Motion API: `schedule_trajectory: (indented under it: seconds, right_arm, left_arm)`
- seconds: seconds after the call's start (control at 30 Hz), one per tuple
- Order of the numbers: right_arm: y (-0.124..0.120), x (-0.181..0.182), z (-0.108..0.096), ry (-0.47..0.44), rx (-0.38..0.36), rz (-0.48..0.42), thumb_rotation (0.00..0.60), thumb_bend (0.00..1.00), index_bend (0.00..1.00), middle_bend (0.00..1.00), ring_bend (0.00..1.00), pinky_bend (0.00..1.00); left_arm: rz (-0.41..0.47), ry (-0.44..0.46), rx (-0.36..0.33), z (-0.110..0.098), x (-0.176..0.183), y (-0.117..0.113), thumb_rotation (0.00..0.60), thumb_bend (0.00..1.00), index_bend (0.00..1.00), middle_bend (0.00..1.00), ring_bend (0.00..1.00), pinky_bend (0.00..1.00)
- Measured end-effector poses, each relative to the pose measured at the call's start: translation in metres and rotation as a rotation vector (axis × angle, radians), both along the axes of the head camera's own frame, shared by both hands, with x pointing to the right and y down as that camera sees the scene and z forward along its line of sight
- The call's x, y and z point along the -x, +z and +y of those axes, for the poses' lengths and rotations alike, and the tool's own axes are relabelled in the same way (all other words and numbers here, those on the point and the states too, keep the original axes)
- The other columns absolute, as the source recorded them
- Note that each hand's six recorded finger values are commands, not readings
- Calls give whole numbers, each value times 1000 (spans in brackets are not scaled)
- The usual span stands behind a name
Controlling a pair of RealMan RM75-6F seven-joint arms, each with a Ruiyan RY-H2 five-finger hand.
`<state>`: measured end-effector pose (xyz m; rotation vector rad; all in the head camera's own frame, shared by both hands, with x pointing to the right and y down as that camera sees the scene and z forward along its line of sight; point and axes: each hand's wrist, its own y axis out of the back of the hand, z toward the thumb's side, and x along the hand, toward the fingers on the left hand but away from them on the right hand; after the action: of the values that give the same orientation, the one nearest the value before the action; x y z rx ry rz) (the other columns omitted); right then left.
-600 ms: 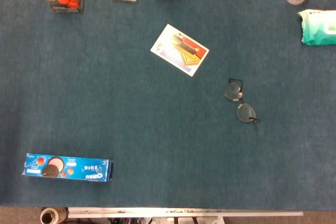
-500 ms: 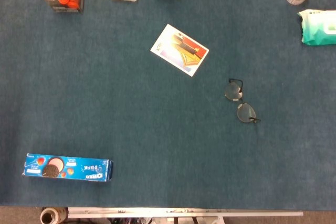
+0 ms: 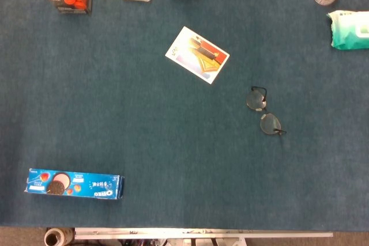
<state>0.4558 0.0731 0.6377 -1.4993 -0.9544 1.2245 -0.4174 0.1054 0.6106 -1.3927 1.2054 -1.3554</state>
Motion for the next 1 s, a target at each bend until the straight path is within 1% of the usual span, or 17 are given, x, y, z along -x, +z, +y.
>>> schedule_trajectory:
  seconds: [0.13, 0.3, 0.57, 0.7, 0.83, 1.0]
  right_arm:
    - [-11, 30, 0, -85, -13, -50, 600, 331, 265, 310, 174, 353]
    - [-16, 57, -2, -171, -24, -37, 600, 329, 266, 310, 174, 353]
    - [-6, 101, -2, -326, -2, 0, 600, 321, 266, 310, 174, 353]
    - [-2, 120, 0, -409, -3, -6, 600, 291, 266, 303, 174, 353]
    - [1, 138, 1, -512, -16, -18, 600, 274, 266, 302, 174, 353]
    - [5, 153, 3, -626, -14, -31, 600, 257, 266, 302, 174, 353]
  left_arm:
    - [2, -3, -12, 1, 0, -3, 600, 588, 494, 394, 362, 449]
    - [3, -10, -26, 3, 2, -8, 600, 588, 494, 395, 362, 449]
    - [3, -23, -41, 4, 5, -13, 600, 587, 493, 395, 362, 449]
    - [7, -26, -49, 5, 7, -16, 600, 588, 494, 395, 362, 449]
    - [7, -25, -50, 5, 7, -17, 600, 587, 494, 395, 362, 449]
    - [2, -23, -46, 6, 7, -16, 600, 588, 493, 395, 362, 449]
